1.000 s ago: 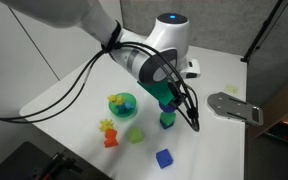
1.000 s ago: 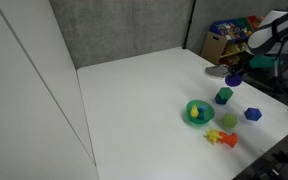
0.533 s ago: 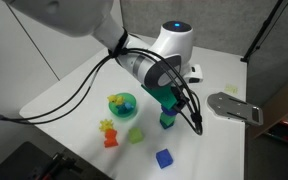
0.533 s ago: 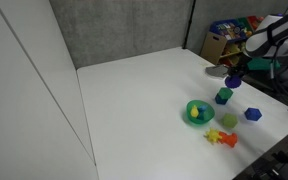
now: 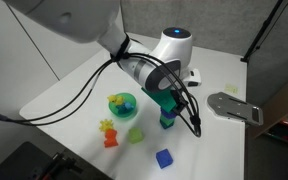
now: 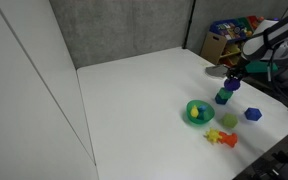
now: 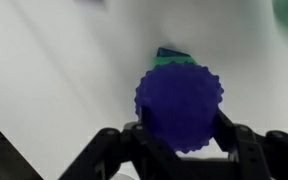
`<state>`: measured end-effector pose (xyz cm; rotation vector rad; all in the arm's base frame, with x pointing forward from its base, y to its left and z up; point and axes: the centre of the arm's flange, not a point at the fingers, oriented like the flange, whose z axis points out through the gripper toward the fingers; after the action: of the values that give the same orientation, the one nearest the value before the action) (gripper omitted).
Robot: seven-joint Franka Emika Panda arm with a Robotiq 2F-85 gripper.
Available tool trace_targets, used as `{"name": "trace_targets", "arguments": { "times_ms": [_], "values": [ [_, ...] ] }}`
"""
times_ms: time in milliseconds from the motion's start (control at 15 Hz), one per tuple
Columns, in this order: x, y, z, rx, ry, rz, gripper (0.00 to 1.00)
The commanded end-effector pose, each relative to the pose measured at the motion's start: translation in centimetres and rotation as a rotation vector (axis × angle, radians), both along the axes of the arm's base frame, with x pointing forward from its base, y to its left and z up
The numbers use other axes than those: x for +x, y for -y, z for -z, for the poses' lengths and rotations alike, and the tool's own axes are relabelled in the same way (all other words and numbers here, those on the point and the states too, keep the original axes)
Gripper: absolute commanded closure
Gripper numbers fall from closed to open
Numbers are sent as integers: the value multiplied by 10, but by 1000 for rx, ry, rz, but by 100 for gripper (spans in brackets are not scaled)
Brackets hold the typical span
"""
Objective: Put the dark green bowl on the dark blue block then place the ball on top of them
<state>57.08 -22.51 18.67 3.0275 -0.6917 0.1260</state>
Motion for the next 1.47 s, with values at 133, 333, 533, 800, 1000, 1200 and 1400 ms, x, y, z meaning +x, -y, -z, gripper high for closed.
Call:
{"name": "trace_targets", "arguments": {
  "times_ms": [133,333,533,800,1000,1200,1400],
  "values": [
    [14,3,-2,-3,16,-20,64],
    [14,2,-1,0,16,-24,64],
    [14,0,3,6,13,-27,64],
    [14,-2,6,7,10,-32,64],
    [13,-2,4,7,14,-33,11],
    [12,-3,2,7,18,-35,0],
    [11,-4,0,10,20,-39,0]
  ]
}}
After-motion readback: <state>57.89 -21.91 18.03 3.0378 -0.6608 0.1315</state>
